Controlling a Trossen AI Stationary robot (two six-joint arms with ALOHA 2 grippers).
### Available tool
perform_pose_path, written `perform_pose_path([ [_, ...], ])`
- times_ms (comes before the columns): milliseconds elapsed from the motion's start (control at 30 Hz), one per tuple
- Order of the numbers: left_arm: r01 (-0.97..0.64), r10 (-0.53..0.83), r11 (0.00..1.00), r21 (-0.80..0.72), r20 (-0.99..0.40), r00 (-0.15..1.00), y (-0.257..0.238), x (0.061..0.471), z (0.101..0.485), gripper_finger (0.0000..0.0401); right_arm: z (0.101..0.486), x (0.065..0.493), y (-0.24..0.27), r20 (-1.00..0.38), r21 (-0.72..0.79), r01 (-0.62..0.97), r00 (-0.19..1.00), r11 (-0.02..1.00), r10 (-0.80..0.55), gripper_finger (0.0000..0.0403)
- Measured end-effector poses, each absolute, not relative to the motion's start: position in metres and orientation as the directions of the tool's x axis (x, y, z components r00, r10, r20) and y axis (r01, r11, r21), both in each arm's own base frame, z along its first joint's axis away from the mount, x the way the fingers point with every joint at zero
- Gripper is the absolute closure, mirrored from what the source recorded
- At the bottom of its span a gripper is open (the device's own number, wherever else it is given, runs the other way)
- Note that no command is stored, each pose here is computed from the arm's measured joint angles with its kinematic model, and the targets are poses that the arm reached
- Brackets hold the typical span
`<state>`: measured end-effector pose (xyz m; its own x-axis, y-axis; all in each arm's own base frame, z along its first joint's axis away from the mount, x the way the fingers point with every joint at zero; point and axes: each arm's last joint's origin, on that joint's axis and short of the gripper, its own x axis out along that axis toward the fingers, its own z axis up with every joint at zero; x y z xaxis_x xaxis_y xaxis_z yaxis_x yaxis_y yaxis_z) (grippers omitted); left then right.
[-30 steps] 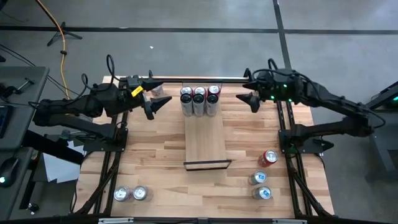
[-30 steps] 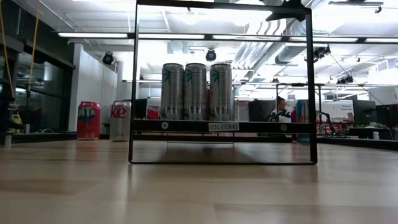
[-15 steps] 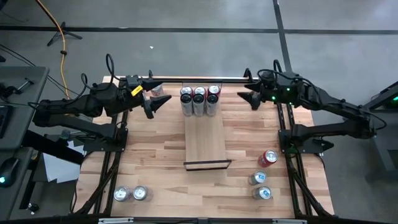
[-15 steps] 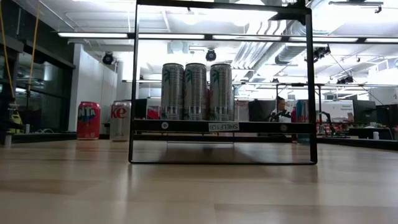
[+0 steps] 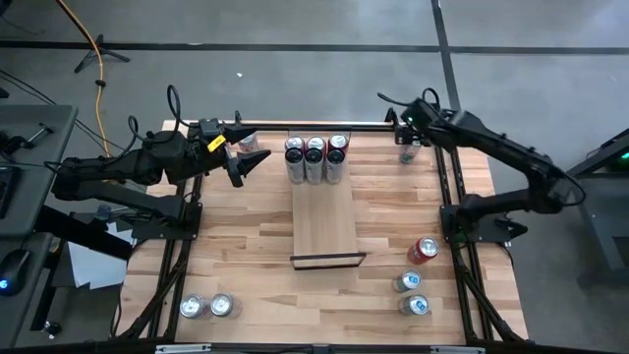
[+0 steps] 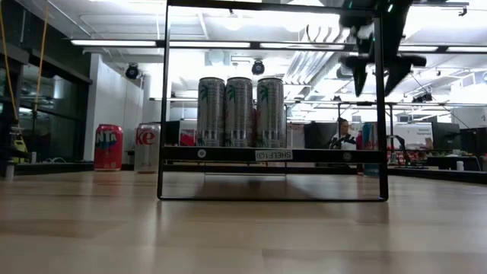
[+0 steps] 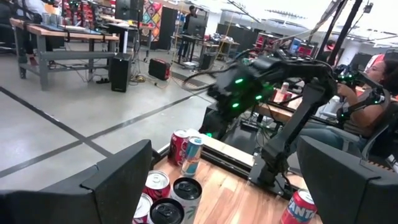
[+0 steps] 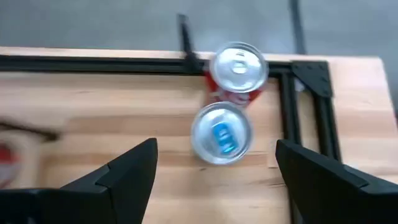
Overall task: Place canned beverage on shelf
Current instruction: Put the blue soda can on the shelf
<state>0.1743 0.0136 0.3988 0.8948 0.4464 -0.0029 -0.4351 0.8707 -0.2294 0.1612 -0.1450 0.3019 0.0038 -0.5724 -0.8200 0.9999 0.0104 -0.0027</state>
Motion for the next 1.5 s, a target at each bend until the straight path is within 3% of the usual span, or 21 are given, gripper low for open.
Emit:
perform_pose_path([
  [133,-0.436,0.446,0.871,-0.227,-0.007,0.895,0.014,0.174,0.398,0.0048,0.280,0.164,-0.174,-0.845,-0.032,0.997,-0.065,-0.072,-0.531,0.0091],
  [500,-0.437,0.446,0.871,-0.226,-0.009,0.895,0.014,0.174,0.398,0.0048,0.248,0.168,-0.200,-0.893,-0.122,0.988,-0.150,-0.092,-0.425,0.0091],
  [733,-0.437,0.446,0.871,-0.225,-0.009,0.895,0.014,0.174,0.398,0.0048,0.246,0.165,-0.202,-0.912,-0.104,0.990,-0.134,-0.097,-0.388,0.0091],
  [1033,-0.437,0.446,0.871,-0.226,-0.009,0.895,0.014,0.174,0.398,0.0048,0.216,0.151,-0.203,-0.957,-0.037,0.993,-0.068,-0.113,-0.282,0.0091],
  [1500,-0.437,0.446,0.870,-0.228,-0.009,0.895,0.014,0.174,0.398,0.0048,0.223,0.154,-0.207,-0.944,-0.031,0.996,-0.056,-0.081,-0.326,0.0098],
])
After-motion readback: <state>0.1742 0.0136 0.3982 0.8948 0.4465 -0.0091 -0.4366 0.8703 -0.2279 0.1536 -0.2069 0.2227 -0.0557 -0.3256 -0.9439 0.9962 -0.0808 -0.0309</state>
